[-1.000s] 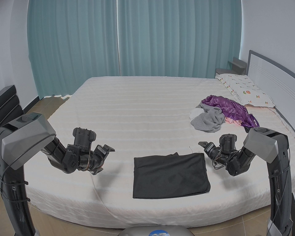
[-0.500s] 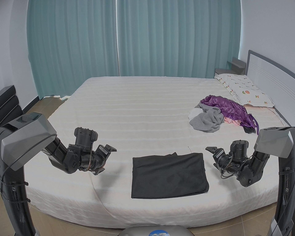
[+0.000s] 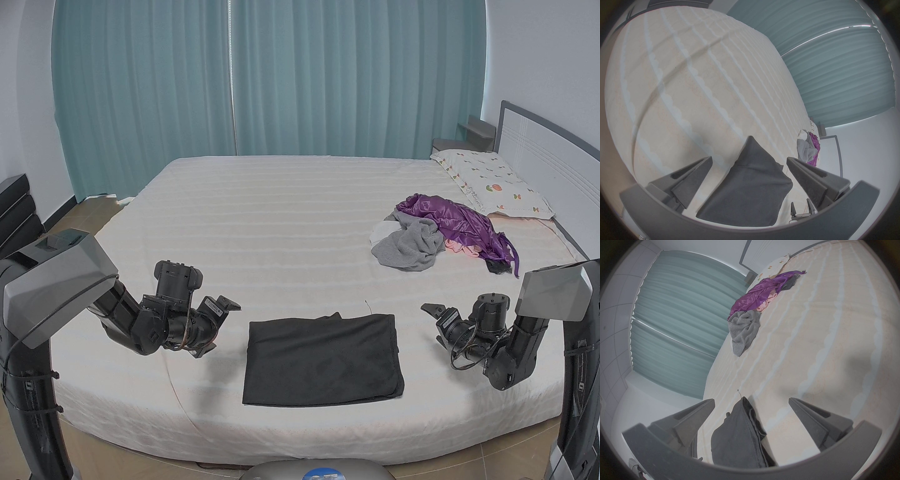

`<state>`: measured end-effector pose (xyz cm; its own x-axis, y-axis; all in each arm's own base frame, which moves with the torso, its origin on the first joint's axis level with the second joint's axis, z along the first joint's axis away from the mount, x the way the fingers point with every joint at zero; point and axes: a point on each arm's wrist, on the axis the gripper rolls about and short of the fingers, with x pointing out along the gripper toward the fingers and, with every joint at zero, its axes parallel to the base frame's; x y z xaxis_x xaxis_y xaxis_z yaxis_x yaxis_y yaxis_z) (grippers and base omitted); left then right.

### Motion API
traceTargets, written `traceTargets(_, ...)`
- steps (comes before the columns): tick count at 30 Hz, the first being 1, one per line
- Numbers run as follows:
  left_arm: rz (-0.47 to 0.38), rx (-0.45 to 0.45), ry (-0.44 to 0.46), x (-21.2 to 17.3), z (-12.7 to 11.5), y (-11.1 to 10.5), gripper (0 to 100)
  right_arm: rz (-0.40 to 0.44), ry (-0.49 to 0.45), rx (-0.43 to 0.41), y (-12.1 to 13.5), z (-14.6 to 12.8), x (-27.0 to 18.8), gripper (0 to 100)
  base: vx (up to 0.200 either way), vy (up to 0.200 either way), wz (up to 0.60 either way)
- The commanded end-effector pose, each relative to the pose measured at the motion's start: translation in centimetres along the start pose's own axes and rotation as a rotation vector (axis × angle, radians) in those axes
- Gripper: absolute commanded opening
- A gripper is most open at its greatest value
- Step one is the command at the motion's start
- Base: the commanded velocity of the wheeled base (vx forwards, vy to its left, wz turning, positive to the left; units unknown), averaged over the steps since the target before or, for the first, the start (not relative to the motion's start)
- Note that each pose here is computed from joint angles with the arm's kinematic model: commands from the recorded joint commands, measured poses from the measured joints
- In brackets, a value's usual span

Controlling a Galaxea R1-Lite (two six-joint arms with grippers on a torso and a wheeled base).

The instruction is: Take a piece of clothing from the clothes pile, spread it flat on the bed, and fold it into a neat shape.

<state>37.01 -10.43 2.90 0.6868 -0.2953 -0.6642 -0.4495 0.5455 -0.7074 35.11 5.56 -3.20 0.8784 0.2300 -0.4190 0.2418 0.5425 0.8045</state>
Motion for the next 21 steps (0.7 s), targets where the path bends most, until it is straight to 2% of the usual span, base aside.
traceTargets(1, -0.002, 0.002, 0.002, 0.1, 0.0, 0.0, 100, -0.014, 0.009, 0.000, -0.4, -0.3, 0.1, 100, 0.200, 0.000, 0.00)
traceTargets(5, 0.000, 0.035, 0.011, 0.3, -0.6, -0.1, 100, -0.013, 0.010, -0.002, -0.4, -0.3, 0.1, 100, 0.200, 0.000, 0.00)
traceTargets(9, 0.017, 0.130, 0.038, 0.7, -1.5, 0.3, 100, -0.013, 0.010, -0.005, -0.4, -0.3, 0.1, 100, 0.000, 0.000, 0.00)
traceTargets(10, 0.017, 0.130, 0.038, 0.7, -1.5, 0.3, 100, -0.013, 0.010, -0.005, -0.4, -0.3, 0.1, 100, 0.000, 0.000, 0.00)
traceTargets(11, 0.040, 0.189, 0.046, 1.1, -2.2, 0.8, 100, -0.015, 0.011, -0.005, -0.4, -0.3, 0.1, 100, 0.000, 0.000, 0.00)
traceTargets(13, 0.043, 0.237, 0.057, 1.1, -2.7, 1.3, 100, -0.014, 0.012, -0.005, -0.4, -0.3, 0.1, 100, 0.000, 0.000, 0.00)
traceTargets(14, 0.042, 0.239, 0.058, 1.1, -2.8, 1.3, 100, -0.015, 0.013, -0.005, -0.5, -0.4, 0.0, 100, 0.000, 0.000, 0.00)
traceTargets(15, 0.044, 0.280, 0.079, 1.0, -3.8, 1.9, 100, -0.015, 0.013, -0.005, -0.5, -0.4, 0.0, 100, 0.000, 0.000, 0.00)
traceTargets(20, 0.008, 0.419, 0.094, 0.7, -5.7, 3.0, 100, -0.015, 0.013, -0.007, -0.5, -0.4, 0.0, 100, 0.000, 0.000, 0.00)
traceTargets(21, 0.008, 0.419, 0.094, 0.7, -5.7, 3.0, 100, -0.015, 0.013, -0.007, -0.5, -0.4, 0.0, 100, 0.000, 0.000, 0.00)
